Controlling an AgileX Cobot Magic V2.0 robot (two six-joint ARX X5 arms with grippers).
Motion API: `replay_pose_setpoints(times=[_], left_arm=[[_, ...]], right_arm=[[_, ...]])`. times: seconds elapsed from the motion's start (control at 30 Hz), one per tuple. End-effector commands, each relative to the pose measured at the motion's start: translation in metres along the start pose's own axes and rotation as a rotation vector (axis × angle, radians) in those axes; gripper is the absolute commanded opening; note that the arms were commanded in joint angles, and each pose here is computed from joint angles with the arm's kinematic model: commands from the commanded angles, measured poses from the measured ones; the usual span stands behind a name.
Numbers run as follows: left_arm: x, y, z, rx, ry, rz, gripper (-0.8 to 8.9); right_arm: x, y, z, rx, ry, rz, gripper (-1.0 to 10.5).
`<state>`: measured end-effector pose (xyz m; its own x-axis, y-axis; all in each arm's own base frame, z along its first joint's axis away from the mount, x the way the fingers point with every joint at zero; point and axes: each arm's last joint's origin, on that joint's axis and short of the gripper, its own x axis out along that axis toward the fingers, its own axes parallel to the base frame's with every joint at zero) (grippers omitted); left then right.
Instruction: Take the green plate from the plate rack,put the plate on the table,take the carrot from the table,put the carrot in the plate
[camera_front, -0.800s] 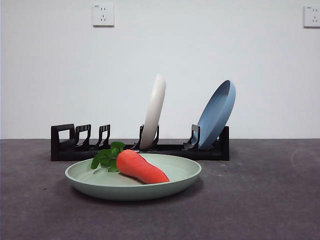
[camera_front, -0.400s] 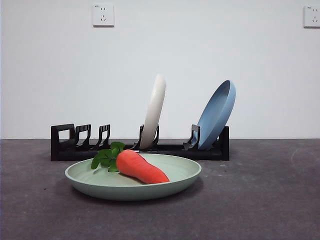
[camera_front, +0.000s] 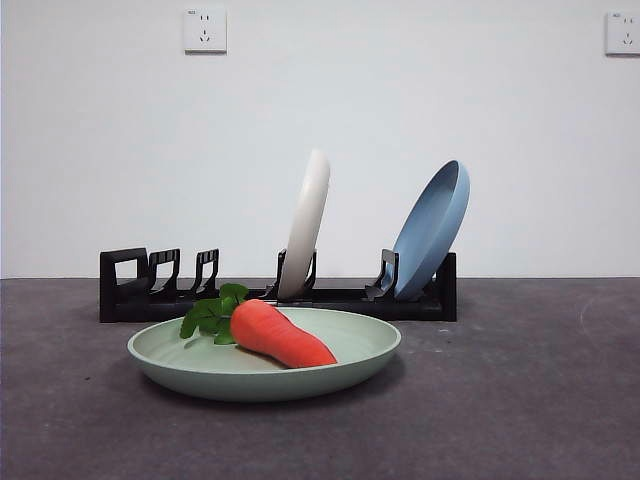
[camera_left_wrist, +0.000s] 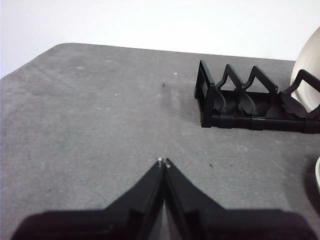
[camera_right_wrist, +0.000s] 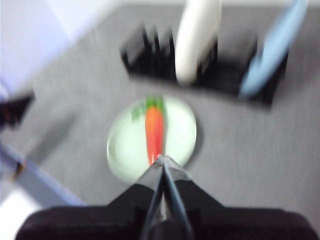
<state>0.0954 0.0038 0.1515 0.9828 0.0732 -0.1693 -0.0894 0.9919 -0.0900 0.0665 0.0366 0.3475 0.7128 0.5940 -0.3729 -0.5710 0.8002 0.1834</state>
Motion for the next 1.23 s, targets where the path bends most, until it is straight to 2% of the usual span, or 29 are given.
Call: replay_pose_setpoints(times=[0.03, 0.13, 0.3, 0.43, 0.53, 0.63, 0.9, 1.23], left_arm=[[0.001, 0.001, -0.003, -0.009, 0.001, 0.001, -0.03], [0.001, 0.001, -0.003, -0.009, 0.001, 0.002, -0.03], [0.001, 0.001, -0.003, -0.009, 0.001, 0.001, -0.03], [0.001, 0.001, -0.003, -0.009, 0.001, 0.001, -0.03], [0.001, 0.001, -0.003, -0.009, 0.002, 0.001, -0.03], [0.001, 0.001, -0.003, -0.009, 0.001, 0.002, -0.03], [0.001, 0.001, -0.003, -0.009, 0.001, 0.001, -0.03], [0.001, 0.001, -0.003, -0.009, 0.001, 0.001, -0.03]], right_arm=[[0.006, -0.010, -0.007, -0.084, -0.113, -0.028, 0.0], [0.017, -0.021, -0.025, -0.117, -0.185, -0.082, 0.0], [0.041, -0.042, -0.067, -0.109, -0.317, -0.165, 0.0], [0.057, -0.052, -0.100, -0.128, -0.414, -0.186, 0.0], [0.064, -0.057, -0.119, -0.130, -0.439, -0.214, 0.0], [0.069, -0.061, -0.133, -0.111, -0.431, -0.263, 0.0], [0.078, -0.065, -0.155, -0.090, -0.413, -0.259, 0.0], [0.082, -0.067, -0.169, -0.034, -0.283, -0.259, 0.0]])
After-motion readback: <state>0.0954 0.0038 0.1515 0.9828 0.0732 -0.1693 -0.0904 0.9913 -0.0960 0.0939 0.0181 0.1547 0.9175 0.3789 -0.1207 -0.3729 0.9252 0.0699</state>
